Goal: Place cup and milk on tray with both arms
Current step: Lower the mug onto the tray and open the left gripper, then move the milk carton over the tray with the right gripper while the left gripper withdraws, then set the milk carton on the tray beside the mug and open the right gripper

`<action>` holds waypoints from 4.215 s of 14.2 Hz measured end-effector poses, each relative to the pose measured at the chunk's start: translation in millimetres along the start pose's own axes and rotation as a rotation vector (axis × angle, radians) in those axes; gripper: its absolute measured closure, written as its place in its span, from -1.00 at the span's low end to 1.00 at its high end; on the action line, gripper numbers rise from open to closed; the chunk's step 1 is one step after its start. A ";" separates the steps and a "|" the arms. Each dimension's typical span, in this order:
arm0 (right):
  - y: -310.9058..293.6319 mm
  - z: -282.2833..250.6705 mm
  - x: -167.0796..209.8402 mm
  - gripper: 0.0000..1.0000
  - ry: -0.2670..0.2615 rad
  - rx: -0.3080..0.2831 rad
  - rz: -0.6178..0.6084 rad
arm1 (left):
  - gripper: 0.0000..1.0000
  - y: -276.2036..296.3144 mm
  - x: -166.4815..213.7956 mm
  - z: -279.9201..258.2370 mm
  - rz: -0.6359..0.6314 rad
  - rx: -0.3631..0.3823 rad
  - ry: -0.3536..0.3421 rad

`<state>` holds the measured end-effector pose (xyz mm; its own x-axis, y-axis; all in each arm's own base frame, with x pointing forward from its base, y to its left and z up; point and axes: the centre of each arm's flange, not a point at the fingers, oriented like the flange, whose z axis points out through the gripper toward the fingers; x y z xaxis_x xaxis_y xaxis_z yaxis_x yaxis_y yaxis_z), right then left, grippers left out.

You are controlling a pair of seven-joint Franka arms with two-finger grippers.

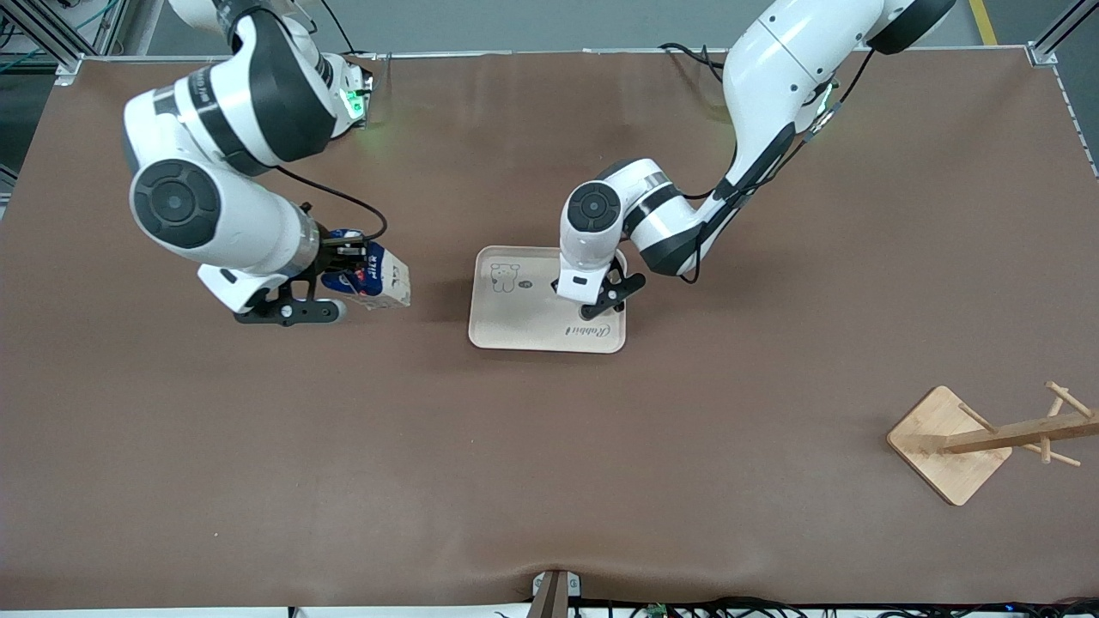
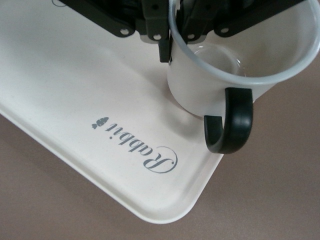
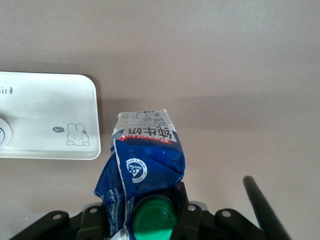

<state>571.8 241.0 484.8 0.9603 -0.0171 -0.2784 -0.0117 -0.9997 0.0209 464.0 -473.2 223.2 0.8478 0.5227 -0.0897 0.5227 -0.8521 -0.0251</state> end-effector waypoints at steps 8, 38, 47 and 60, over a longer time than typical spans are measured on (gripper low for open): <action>-85.6 37.9 -18.2 0.07 0.028 -0.017 0.092 | -0.19 20.6 16.0 -34.9 -0.016 -0.077 0.024; -206.8 150.2 -39.6 -0.98 0.145 -0.093 0.132 | -1.00 -292.3 361.2 -351.5 0.382 0.104 0.175; -171.0 79.3 -11.0 -1.00 0.177 -0.048 0.170 | -1.00 -323.9 357.7 -378.5 0.395 0.109 0.152; 50.5 -104.6 -2.8 -1.00 0.197 0.014 0.119 | -1.00 -337.5 354.7 -389.3 0.432 0.093 0.134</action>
<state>597.7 192.3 587.0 0.9878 -0.1324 -0.0818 -0.1304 -0.9910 0.0288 623.2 9.8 587.4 0.9934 0.1131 0.0173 0.1143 -0.9880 -0.1035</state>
